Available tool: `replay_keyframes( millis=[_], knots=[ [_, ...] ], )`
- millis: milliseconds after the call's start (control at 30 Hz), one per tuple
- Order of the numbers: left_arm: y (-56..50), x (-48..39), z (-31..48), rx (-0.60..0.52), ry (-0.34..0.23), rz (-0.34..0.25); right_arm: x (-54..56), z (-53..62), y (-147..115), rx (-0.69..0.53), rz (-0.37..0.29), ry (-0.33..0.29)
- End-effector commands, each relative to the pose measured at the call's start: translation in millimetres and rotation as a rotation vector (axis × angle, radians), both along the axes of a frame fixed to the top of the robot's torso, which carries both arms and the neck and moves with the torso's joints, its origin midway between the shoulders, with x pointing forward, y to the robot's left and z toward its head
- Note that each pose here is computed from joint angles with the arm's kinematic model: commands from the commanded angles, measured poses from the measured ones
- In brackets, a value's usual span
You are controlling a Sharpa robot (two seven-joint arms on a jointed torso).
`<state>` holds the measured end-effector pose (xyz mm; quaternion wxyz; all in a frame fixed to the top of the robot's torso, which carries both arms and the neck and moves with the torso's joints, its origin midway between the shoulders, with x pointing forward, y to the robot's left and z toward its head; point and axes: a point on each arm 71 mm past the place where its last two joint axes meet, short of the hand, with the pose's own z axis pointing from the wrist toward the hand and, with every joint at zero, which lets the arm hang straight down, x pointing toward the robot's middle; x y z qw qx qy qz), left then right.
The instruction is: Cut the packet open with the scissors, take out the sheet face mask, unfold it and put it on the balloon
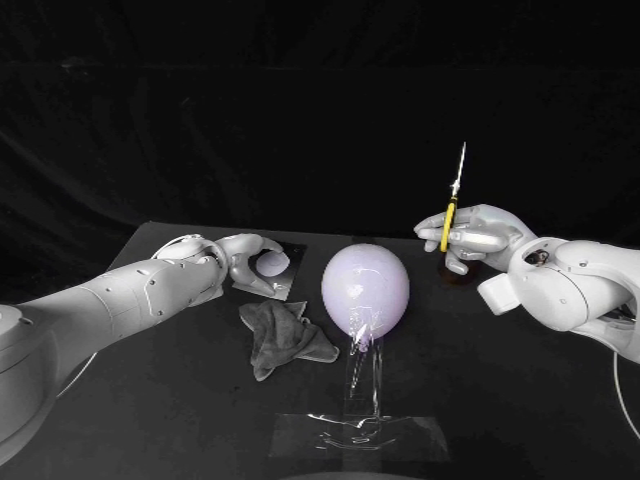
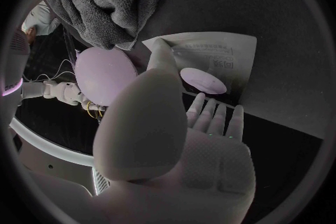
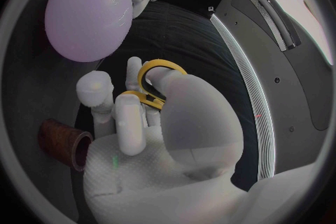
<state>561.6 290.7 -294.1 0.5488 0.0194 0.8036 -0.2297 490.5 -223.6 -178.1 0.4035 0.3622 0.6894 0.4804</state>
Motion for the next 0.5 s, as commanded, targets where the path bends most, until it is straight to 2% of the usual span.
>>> replay_keyframes(
  millis=[33, 200, 500],
  knots=[
    [-3.0, -5.8, -15.1, 0.068, 0.047, -0.012, -0.9, 0.9, 2.5, 0.000, 0.023, -0.007],
    [-1.7, -7.5, -21.5, 0.085, 0.053, -0.005, -1.2, 1.0, 2.7, -0.001, 0.024, -0.008],
    [1.0, -8.0, -24.0, 0.086, 0.038, 0.003, -1.4, 1.2, 3.6, -0.004, 0.027, -0.011]
  ],
)
